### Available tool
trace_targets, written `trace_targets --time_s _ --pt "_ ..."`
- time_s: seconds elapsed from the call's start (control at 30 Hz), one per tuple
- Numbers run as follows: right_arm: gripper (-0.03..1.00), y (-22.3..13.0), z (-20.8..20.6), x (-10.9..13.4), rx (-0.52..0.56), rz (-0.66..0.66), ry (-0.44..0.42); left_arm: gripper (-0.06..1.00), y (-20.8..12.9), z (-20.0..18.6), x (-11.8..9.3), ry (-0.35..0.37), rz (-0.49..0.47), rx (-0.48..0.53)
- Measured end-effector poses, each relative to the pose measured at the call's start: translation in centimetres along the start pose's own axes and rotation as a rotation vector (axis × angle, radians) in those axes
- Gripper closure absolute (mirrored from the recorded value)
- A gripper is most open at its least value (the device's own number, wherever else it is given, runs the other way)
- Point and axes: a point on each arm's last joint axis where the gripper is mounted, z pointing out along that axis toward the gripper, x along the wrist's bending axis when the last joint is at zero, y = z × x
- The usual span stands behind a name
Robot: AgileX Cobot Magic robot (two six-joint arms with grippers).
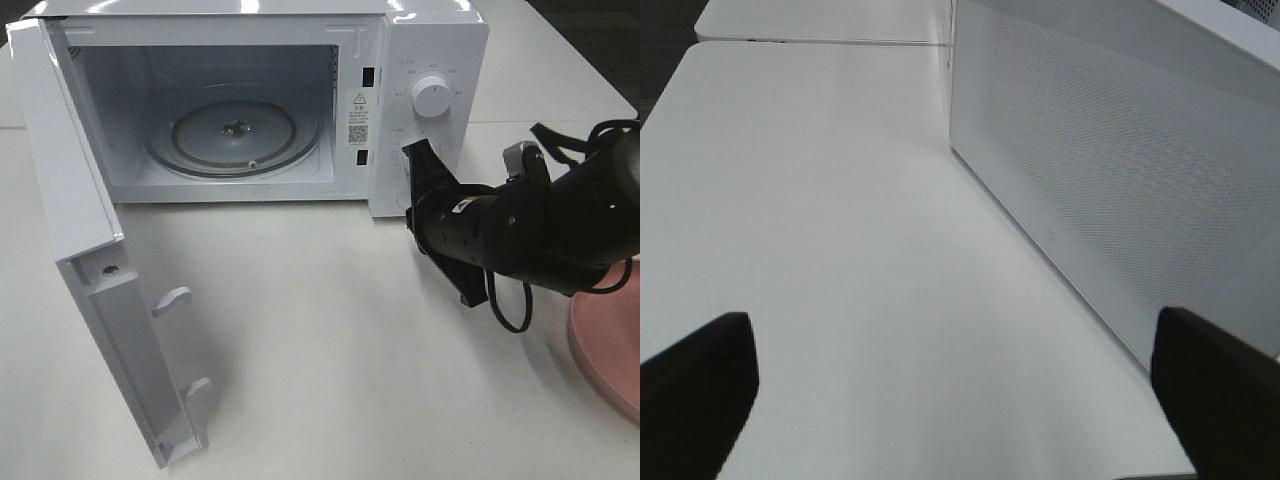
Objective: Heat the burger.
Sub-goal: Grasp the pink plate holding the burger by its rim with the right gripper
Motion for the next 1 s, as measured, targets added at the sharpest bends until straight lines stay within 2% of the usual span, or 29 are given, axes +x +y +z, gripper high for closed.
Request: trace_targets --time_s 0.07,0.1,0.13,0.2,0.23,0.27,0.33,0.37,0.43,0.5,0.83,0.9,0.97,1.0 --pt "0.95 0.0 -0.4 0.2 0.019 -0.047 -0.006 -0.05 0.0 0.0 0.0 0.0 0.0 0.0" --pt "0.95 -0.1 -1.2 0.6 0.053 -0.14 -0.012 -0.05 0.0 0.0 0.0 0.0 0.0 0.0" --pt "0.95 -0.1 -1.2 0.6 0.053 -0.14 -0.012 -0.05 0.0 0.0 0.0 0.0 0.0 0.0" --pt "0.95 -0.3 -2.3 1.0 0.121 -0.285 -0.028 -0.05 0.0 0.0 0.0 0.0 0.0 0.0" --pt "0.95 -0.3 -2.3 1.0 0.121 -0.285 -0.028 -0.05 0.0 0.0 0.0 0.0 0.0 0.0" --pt "0.95 -0.4 -2.9 1.2 0.166 -0.384 -0.032 -0.05 0.0 0.0 0.0 0.0 0.0 0.0" --pt "0.95 -0.4 -3.2 1.2 0.189 -0.419 -0.039 -0.05 0.0 0.0 0.0 0.0 0.0 0.0" --pt "0.95 -0.5 -3.6 1.1 0.244 -0.5 -0.057 -0.05 0.0 0.0 0.0 0.0 0.0 0.0" --pt "0.95 -0.4 -3.8 1.0 0.266 -0.53 -0.065 -0.05 0.0 0.0 0.0 0.0 0.0 0.0" --pt "0.95 0.5 -4.5 0.8 0.352 -0.646 -0.093 -0.05 0.0 0.0 0.0 0.0 0.0 0.0" --pt "0.95 3.0 -6.6 0.1 0.514 -0.85 -0.161 -0.05 0.0 0.0 0.0 0.0 0.0 0.0" --pt "0.94 3.6 -7.8 -0.2 0.562 -0.976 -0.193 -0.05 0.0 0.0 0.0 0.0 0.0 0.0" --pt "0.94 3.8 -8.2 -0.2 0.576 -1.025 -0.205 -0.05 0.0 0.0 0.0 0.0 0.0 0.0" --pt "0.93 4.2 -9.1 -0.3 0.598 -1.105 -0.23 -0.05 0.0 0.0 0.0 0.0 0.0 0.0"
